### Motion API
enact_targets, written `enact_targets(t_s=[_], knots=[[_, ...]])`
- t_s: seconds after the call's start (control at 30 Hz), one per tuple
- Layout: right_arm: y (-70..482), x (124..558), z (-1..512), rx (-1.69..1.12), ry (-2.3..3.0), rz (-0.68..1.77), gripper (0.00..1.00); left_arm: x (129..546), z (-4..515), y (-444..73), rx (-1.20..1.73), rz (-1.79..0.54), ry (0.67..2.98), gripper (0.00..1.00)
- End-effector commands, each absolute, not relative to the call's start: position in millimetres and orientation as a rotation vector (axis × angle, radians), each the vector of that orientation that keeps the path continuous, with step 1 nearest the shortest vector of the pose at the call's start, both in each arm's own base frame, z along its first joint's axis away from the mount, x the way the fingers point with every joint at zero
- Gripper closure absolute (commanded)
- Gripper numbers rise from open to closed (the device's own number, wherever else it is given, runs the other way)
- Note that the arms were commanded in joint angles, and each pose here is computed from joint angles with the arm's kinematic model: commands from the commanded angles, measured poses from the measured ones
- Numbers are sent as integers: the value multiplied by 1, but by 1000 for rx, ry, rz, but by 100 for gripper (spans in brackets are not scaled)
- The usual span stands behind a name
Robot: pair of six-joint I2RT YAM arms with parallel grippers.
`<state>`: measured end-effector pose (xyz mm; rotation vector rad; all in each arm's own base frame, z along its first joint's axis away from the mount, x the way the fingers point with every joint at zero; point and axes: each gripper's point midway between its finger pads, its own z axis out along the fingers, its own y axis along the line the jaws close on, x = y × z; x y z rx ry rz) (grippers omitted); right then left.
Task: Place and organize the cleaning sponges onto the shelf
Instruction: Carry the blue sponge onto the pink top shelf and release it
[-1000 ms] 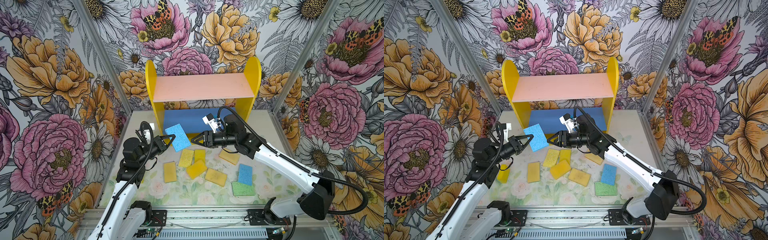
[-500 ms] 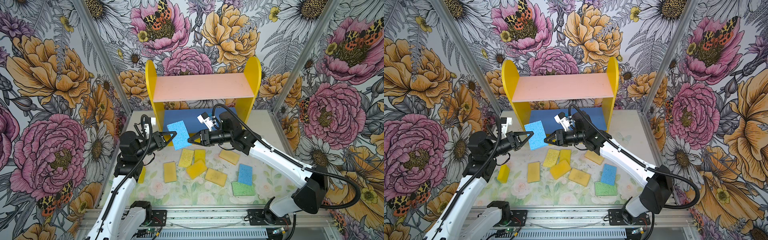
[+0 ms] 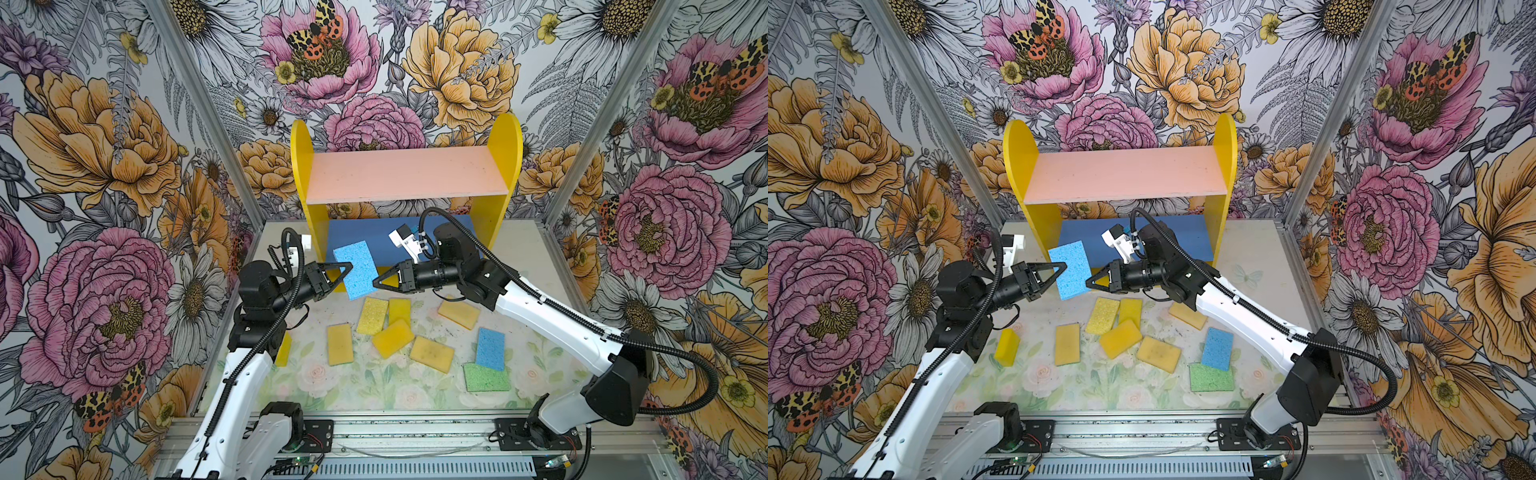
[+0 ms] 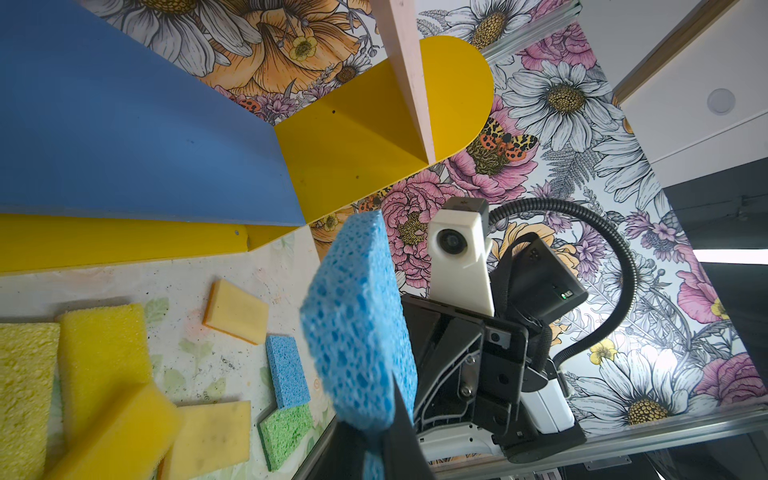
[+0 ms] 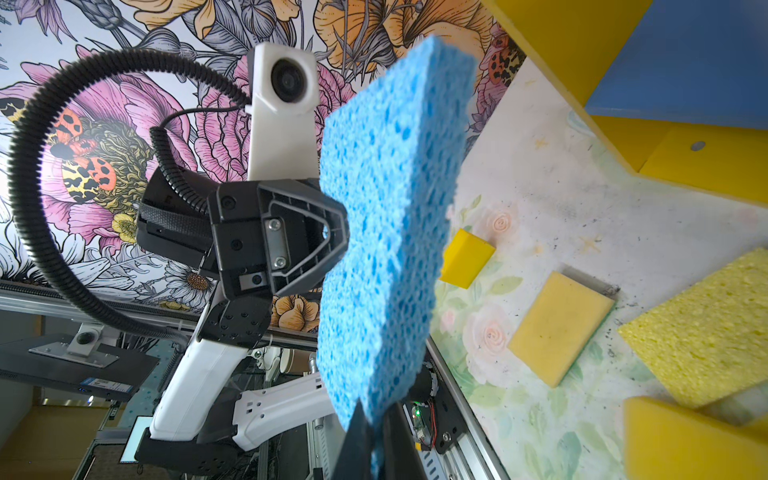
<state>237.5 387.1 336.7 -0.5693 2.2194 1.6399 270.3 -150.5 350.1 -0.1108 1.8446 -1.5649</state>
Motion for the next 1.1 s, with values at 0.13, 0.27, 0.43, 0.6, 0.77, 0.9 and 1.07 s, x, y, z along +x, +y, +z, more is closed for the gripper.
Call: enact_targets(t_s=[0.13,0.27,0.43,0.6,0.77,0.9,1.07], knots=[[384,267,386,-493,2058,1507,95,249,381,-122,-122,-1473,1743,20],[387,289,412,-441,1984,1446,96,241,371,-116,-147,-1362,1770,3],[398,319,445,-399,1897,1392,96,238,360,-107,-173,-1232,1800,1],[420,346,463,-382,1850,1385,96,233,341,-100,-203,-1101,1876,1],[443,366,468,-375,1837,1408,97,227,339,-97,-203,-1052,1895,1],[458,376,470,-374,1832,1423,97,226,345,-96,-184,-1022,1890,1],[463,391,462,-339,1838,1393,97,227,346,-95,-179,-992,1898,1]])
